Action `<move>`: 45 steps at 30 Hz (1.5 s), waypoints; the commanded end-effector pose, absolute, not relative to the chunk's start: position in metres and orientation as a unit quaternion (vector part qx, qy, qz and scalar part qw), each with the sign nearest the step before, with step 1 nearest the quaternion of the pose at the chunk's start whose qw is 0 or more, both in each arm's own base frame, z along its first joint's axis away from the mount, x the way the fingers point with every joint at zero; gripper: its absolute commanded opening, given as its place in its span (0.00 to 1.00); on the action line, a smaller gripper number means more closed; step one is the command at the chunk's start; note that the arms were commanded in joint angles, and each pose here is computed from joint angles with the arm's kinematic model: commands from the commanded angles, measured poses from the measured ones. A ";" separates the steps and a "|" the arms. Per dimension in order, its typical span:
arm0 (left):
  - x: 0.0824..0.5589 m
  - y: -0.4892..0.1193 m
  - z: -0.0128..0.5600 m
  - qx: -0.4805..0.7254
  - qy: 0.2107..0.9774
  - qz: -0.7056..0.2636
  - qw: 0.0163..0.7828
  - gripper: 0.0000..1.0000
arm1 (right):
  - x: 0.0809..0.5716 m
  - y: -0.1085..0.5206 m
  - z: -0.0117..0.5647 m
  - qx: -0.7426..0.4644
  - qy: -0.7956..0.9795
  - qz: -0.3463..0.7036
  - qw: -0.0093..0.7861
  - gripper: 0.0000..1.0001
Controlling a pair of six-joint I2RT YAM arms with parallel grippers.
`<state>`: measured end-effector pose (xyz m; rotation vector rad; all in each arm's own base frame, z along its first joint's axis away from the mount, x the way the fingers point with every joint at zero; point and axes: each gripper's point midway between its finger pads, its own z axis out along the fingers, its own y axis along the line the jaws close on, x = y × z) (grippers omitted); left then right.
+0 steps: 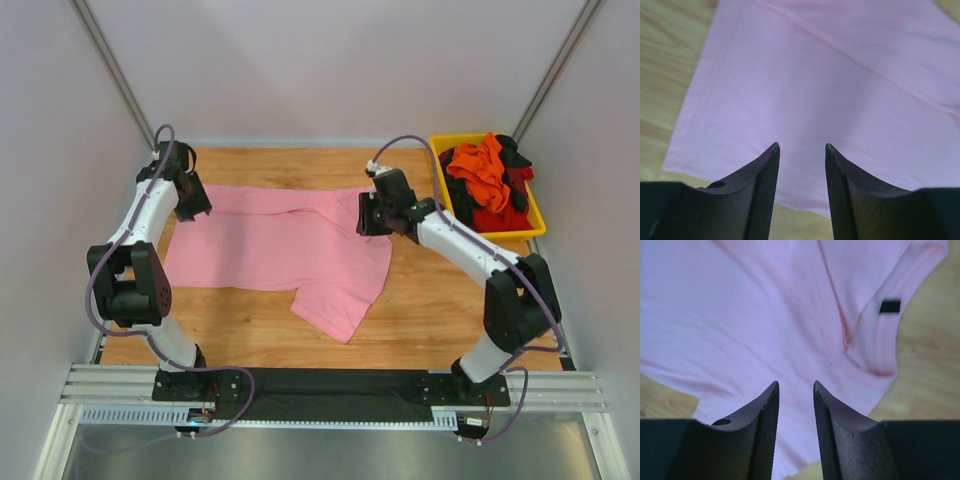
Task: Fold and stack the t-shirts
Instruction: Fold the tshirt
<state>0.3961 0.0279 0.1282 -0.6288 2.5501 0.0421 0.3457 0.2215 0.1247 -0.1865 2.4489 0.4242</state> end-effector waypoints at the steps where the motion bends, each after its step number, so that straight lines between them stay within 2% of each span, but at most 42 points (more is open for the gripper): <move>1: 0.414 -0.013 0.144 -0.179 0.939 -0.099 0.277 0.49 | 0.400 0.231 0.134 -0.155 0.909 0.197 0.333 0.36; 7: 0.411 -0.052 0.153 -0.148 0.922 -0.213 0.286 0.47 | 0.463 0.259 0.144 -0.220 0.878 0.246 0.345 0.35; 17: 0.380 -0.090 0.168 -0.084 0.899 -0.313 0.294 0.49 | 0.520 0.279 0.082 -0.224 0.887 0.259 0.310 0.35; 31: 0.381 -0.093 0.174 -0.078 0.895 -0.318 0.303 0.49 | 0.510 0.279 0.048 -0.239 0.891 0.262 0.285 0.33; 35: 0.381 -0.091 0.173 -0.079 0.897 -0.314 0.302 0.49 | 0.508 0.284 0.054 -0.237 0.886 0.277 0.287 0.23; 39: 0.380 -0.090 0.172 -0.079 0.898 -0.310 0.303 0.49 | 0.505 0.285 0.063 -0.238 0.883 0.282 0.291 0.09; 45: 0.379 -0.088 0.173 -0.080 0.899 -0.304 0.306 0.49 | 0.494 0.285 0.087 -0.244 0.878 0.274 0.307 0.08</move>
